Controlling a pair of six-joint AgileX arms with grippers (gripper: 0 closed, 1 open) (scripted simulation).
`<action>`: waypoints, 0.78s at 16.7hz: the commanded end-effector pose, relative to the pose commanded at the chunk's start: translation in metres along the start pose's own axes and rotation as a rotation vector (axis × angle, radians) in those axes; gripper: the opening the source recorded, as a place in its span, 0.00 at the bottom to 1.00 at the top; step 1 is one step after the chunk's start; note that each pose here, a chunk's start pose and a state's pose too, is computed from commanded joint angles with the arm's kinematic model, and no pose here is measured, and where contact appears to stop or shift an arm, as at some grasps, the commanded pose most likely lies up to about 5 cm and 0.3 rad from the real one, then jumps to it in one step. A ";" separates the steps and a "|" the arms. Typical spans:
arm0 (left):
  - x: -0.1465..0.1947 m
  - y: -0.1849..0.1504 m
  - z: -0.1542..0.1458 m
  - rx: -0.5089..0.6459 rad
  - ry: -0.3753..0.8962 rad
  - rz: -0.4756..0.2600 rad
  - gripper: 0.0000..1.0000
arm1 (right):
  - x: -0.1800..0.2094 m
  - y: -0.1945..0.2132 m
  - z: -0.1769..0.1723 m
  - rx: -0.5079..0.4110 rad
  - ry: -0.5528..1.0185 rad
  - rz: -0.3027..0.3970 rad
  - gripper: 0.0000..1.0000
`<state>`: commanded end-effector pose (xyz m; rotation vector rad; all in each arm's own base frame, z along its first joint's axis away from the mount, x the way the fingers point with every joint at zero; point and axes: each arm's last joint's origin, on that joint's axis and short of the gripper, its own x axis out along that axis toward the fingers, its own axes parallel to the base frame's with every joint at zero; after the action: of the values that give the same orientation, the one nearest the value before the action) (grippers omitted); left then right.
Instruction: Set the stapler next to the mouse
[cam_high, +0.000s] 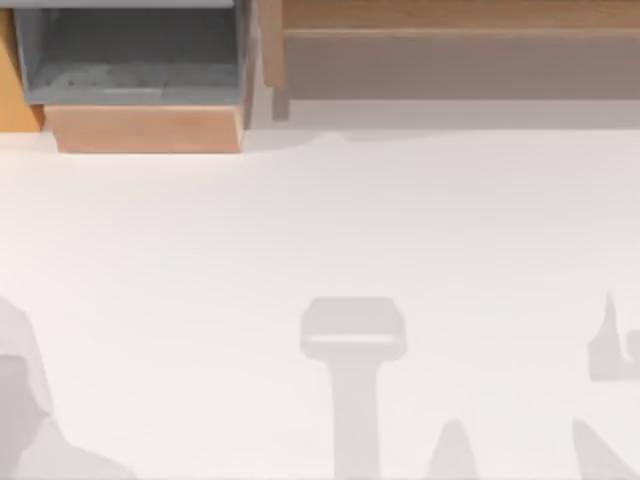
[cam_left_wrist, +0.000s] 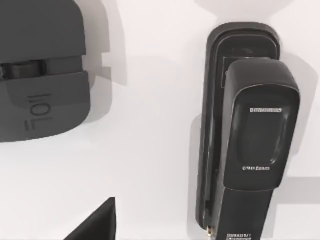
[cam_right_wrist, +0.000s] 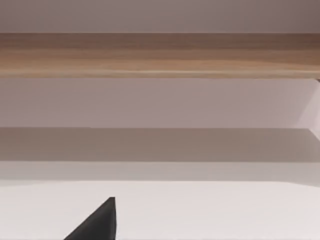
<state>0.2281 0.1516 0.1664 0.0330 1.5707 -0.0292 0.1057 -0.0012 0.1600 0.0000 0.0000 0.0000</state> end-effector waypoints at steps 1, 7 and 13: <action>0.000 0.000 0.000 0.000 0.000 0.000 1.00 | 0.000 0.000 0.000 0.000 0.000 0.000 1.00; 0.026 0.000 0.001 0.000 -0.002 0.001 1.00 | 0.000 0.000 0.000 0.000 0.000 0.000 1.00; 0.050 0.000 0.000 0.000 0.000 0.000 1.00 | 0.000 0.000 0.000 0.000 0.000 0.000 1.00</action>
<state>0.2281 0.1517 0.1164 0.0330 1.5707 -0.0292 0.1057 -0.0012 0.1600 0.0000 0.0000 0.0000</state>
